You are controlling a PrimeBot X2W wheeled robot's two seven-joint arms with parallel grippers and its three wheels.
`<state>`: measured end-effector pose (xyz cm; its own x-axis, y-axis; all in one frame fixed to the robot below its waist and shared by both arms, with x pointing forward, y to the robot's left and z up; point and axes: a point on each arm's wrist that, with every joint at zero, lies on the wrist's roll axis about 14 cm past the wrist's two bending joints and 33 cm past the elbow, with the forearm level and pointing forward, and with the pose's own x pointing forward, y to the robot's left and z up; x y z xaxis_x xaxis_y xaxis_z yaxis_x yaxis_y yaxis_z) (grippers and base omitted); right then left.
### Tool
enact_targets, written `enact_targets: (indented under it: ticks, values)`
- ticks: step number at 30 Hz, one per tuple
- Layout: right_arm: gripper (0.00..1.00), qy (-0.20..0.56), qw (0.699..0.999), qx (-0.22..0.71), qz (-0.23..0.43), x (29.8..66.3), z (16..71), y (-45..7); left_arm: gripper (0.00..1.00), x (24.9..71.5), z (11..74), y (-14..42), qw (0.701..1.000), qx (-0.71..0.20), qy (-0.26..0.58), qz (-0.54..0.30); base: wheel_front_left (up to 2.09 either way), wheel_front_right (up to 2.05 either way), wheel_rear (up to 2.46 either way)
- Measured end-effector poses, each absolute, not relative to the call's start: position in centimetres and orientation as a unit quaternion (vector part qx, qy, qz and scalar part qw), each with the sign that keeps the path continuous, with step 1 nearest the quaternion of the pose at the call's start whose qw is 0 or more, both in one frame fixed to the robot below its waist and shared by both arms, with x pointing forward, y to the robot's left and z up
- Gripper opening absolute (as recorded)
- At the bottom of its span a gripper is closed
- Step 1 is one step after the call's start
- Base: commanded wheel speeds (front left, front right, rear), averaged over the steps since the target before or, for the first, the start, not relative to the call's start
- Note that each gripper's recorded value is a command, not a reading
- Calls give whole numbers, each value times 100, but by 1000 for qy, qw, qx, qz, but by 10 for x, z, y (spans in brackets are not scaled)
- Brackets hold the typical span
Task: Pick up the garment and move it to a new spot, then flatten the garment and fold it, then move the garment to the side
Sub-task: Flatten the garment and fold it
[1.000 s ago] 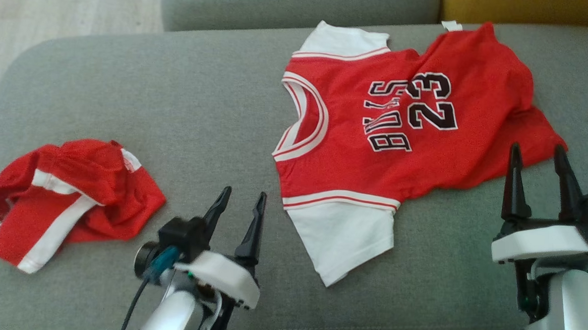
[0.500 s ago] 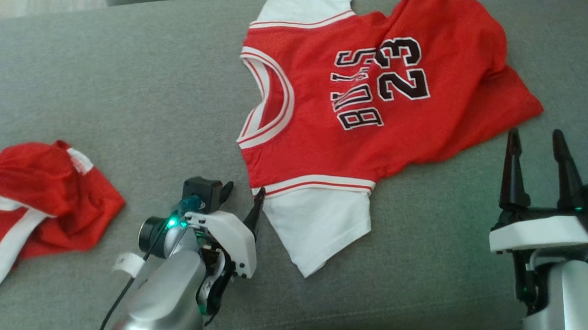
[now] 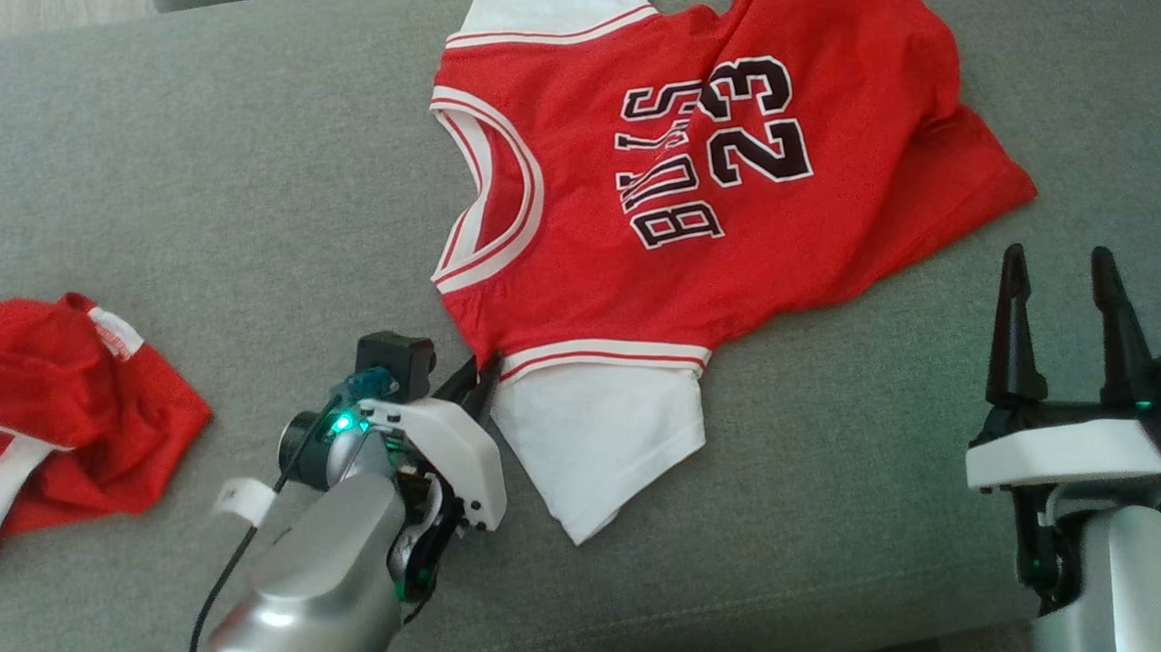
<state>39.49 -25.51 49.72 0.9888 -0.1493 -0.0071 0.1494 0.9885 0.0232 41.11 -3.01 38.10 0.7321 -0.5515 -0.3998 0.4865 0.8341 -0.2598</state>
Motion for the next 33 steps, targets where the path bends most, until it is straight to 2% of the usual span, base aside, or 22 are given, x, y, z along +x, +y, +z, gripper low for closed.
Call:
enact_targets:
  ticks: [16, 17, 18, 19, 26, 33]
  values:
    - [100, -17, 998, 19, -54, 397, 509, -241, 0, 467, 453, 44, 982, -65, 94, -149, 0, 0, 0]
    - [100, -17, 998, 19, -53, 397, 510, -240, 12, 467, 454, 47, 983, -67, 92, -145, 0, 0, 0]
    - [100, -18, 998, 20, -52, 397, 510, -239, 82, 466, 453, 48, 983, -65, 94, -145, 0, 0, 0]
    - [100, -19, 998, 20, -52, 396, 511, -239, 100, 463, 450, 48, 982, -63, 99, -146, 0, 0, 0]
    - [100, -25, 998, 22, -44, 397, 515, -234, 100, 448, 443, 53, 983, -60, 108, -137, 0, 0, 0]
    - [100, -21, 999, 34, -29, 389, 508, -222, 100, 431, 471, 71, 988, -91, 56, -107, 0, 0, 0]
